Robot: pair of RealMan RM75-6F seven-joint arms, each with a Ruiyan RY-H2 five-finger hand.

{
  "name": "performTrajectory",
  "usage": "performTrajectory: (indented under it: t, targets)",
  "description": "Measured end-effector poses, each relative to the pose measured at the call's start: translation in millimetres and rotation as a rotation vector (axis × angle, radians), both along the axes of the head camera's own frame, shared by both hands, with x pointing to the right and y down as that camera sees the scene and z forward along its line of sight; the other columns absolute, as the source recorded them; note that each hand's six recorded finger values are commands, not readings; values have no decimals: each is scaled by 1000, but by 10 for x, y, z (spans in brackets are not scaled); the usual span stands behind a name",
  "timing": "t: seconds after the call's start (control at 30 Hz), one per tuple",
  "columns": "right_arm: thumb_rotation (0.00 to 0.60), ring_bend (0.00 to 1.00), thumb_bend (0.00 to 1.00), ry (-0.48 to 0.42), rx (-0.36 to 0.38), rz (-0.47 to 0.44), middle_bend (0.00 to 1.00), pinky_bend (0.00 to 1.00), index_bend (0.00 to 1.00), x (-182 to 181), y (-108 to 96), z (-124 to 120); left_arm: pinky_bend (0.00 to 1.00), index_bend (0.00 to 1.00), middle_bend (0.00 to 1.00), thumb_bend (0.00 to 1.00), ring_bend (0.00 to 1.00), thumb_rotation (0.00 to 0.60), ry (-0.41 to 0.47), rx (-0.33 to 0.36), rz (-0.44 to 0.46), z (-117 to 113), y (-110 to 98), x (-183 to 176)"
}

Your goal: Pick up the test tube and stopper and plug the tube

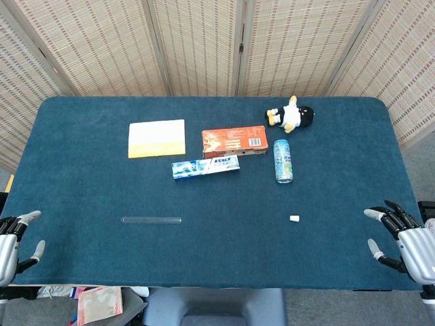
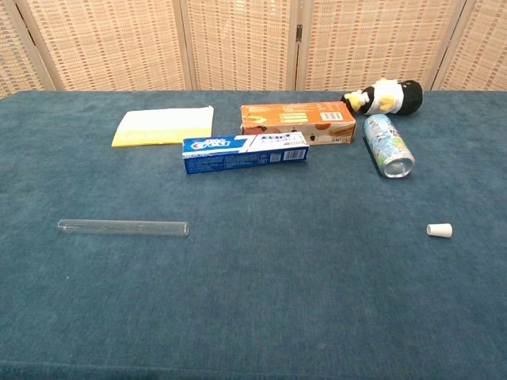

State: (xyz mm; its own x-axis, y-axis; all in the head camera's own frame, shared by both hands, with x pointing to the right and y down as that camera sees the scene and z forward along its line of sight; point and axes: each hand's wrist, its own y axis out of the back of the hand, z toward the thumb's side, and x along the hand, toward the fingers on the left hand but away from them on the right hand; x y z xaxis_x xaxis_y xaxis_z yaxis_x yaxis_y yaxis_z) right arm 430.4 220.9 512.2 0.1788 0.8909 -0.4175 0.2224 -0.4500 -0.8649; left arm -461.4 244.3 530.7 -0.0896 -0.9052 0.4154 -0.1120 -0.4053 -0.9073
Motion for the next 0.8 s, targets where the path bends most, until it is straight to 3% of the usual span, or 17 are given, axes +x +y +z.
performTrajectory:
  t: [0.47, 0.63, 0.8]
  targets:
    - [600, 99, 383, 5, 43, 10, 242, 233, 242, 41, -59, -95, 181, 218, 297, 358, 246, 600, 7, 23, 15, -1, -87, 16]
    - [600, 99, 383, 5, 59, 0, 242, 233, 242, 18, -113, -125, 181, 224, 297, 358, 257, 600, 27, 53, 34, 33, -281, 66]
    - [600, 99, 383, 7, 68, -11, 242, 233, 242, -7, -176, -132, 228, 232, 300, 357, 353, 600, 51, 63, 82, 102, -541, 210]
